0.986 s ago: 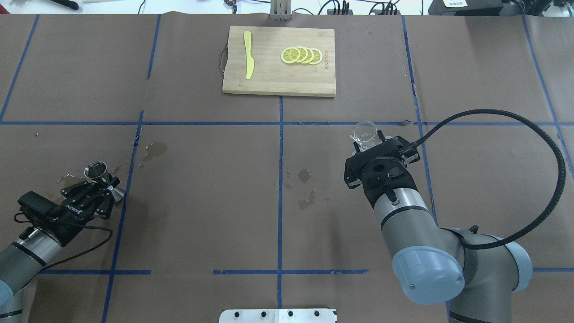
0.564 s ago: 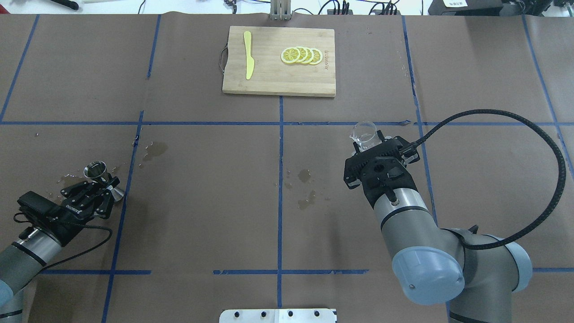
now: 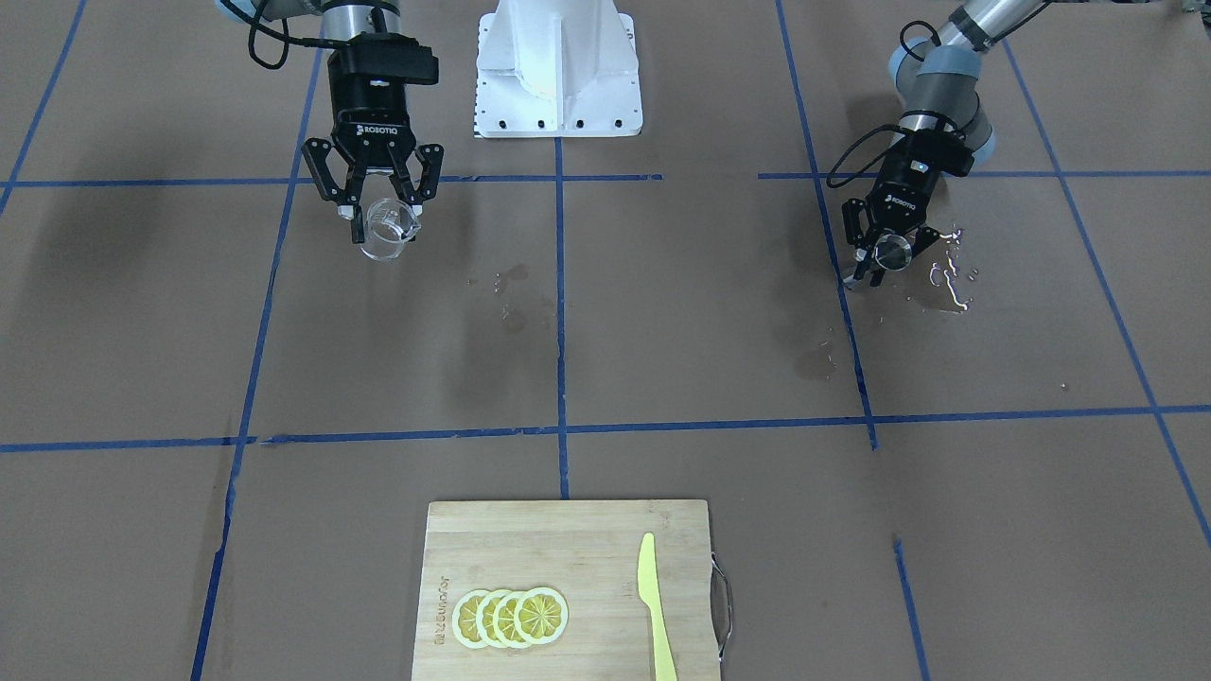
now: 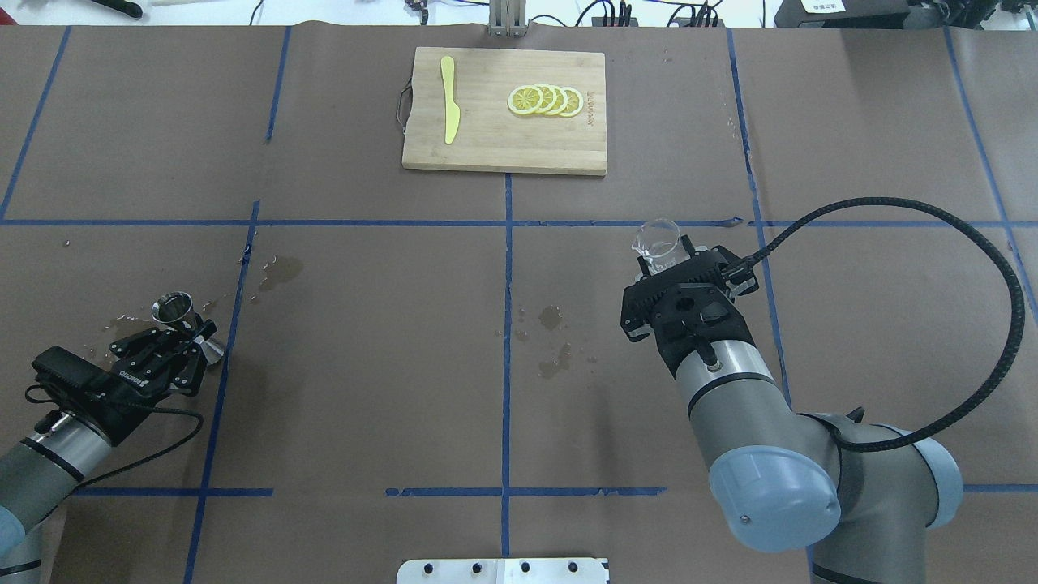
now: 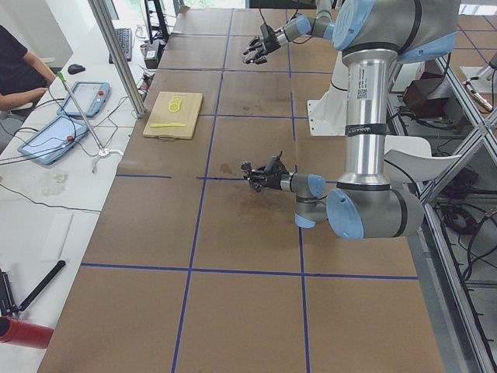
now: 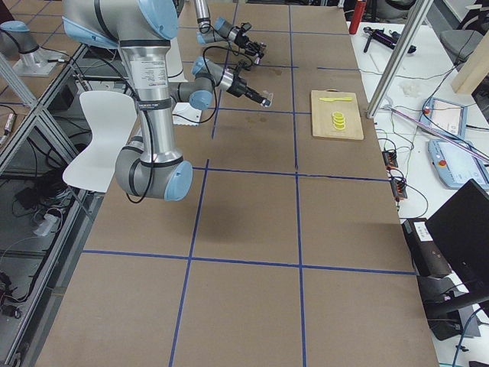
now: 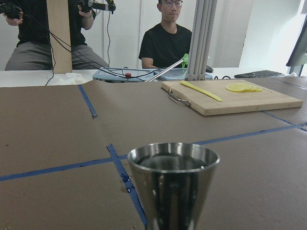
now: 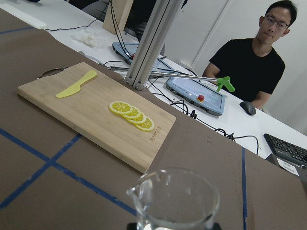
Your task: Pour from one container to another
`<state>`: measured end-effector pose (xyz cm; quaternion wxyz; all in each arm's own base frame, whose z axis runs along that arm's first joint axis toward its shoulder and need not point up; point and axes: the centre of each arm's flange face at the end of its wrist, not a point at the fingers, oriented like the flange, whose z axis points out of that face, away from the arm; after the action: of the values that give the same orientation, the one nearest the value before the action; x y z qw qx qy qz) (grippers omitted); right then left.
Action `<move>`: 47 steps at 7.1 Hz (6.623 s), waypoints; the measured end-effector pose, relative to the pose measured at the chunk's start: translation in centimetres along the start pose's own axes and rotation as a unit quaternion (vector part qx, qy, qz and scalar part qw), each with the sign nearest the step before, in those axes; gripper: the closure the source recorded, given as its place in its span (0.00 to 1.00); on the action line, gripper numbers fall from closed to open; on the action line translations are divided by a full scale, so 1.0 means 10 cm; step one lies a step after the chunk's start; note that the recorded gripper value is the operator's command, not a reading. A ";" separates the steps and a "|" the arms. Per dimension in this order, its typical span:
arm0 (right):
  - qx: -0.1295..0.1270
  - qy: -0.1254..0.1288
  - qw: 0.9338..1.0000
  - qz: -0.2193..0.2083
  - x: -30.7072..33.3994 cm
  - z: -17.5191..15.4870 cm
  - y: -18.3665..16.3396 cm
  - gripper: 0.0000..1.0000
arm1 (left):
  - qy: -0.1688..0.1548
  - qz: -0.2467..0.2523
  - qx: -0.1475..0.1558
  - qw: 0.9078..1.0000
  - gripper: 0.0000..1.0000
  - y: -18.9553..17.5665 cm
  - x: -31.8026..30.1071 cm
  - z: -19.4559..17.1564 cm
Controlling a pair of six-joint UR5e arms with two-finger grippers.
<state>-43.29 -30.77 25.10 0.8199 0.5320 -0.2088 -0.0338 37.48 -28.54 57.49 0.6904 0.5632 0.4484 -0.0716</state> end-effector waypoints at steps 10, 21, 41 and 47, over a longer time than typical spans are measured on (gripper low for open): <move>0.002 -0.002 1.000 0.003 0.00 -0.02 -0.03 1.00 | 0.001 0.004 -0.006 1.000 0.20 0.05 0.00 -0.02; 0.003 -0.003 1.000 0.006 0.00 -0.04 -0.06 1.00 | 0.103 0.000 -0.180 0.978 0.01 -0.44 -0.31 -0.95; 0.034 0.032 0.990 0.134 0.34 0.29 0.93 1.00 | -0.028 -0.105 -0.443 0.890 0.00 -2.63 -2.13 -0.40; 0.061 0.018 0.980 0.188 1.08 0.77 2.44 1.00 | -0.018 -0.093 -0.442 0.892 0.00 -2.66 -2.13 -0.48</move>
<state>-40.45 -29.79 52.71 0.7815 0.5325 -0.2916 0.1434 6.31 -42.57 53.64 0.8664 0.1535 0.4714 0.0598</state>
